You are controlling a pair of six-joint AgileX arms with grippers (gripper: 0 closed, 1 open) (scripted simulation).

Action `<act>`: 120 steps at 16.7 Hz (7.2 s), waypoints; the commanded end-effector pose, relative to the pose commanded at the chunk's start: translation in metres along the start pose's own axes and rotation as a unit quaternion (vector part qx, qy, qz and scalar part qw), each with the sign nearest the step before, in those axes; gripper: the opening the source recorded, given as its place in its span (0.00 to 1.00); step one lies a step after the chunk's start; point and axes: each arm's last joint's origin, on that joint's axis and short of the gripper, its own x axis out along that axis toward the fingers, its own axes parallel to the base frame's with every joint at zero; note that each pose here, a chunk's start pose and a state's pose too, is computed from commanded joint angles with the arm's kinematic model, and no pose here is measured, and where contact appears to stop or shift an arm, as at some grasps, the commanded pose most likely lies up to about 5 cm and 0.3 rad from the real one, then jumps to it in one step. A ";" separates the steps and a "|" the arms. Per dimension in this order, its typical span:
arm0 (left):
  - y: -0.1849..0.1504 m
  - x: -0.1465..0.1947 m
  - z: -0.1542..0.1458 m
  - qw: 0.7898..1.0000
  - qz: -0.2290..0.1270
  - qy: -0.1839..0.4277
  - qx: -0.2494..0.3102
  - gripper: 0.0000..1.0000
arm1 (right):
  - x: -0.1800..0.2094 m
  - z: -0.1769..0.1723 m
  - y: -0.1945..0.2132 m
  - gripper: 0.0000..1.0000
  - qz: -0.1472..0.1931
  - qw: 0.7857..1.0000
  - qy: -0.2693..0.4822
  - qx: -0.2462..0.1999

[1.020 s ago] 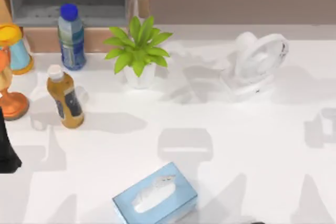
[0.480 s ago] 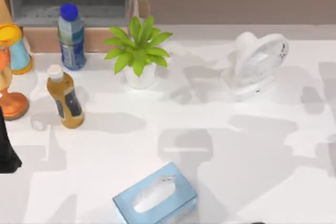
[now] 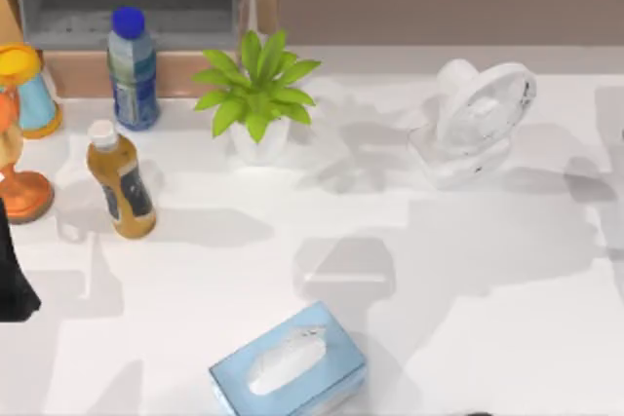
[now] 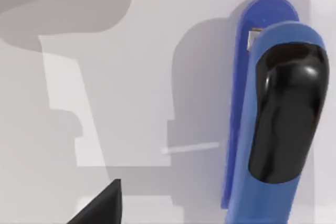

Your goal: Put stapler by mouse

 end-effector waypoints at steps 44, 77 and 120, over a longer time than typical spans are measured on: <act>0.000 0.000 0.000 1.000 0.000 0.000 0.000 1.00 | 0.029 0.001 0.000 0.00 -0.002 1.000 0.002 0.000; 0.000 0.000 0.000 1.000 0.000 0.000 0.000 1.00 | 0.002 -0.121 0.218 0.00 0.021 0.994 0.002 -0.107; 0.000 0.000 0.000 1.000 0.000 0.000 0.000 1.00 | 0.033 -0.122 0.220 1.00 0.019 0.994 0.003 -0.109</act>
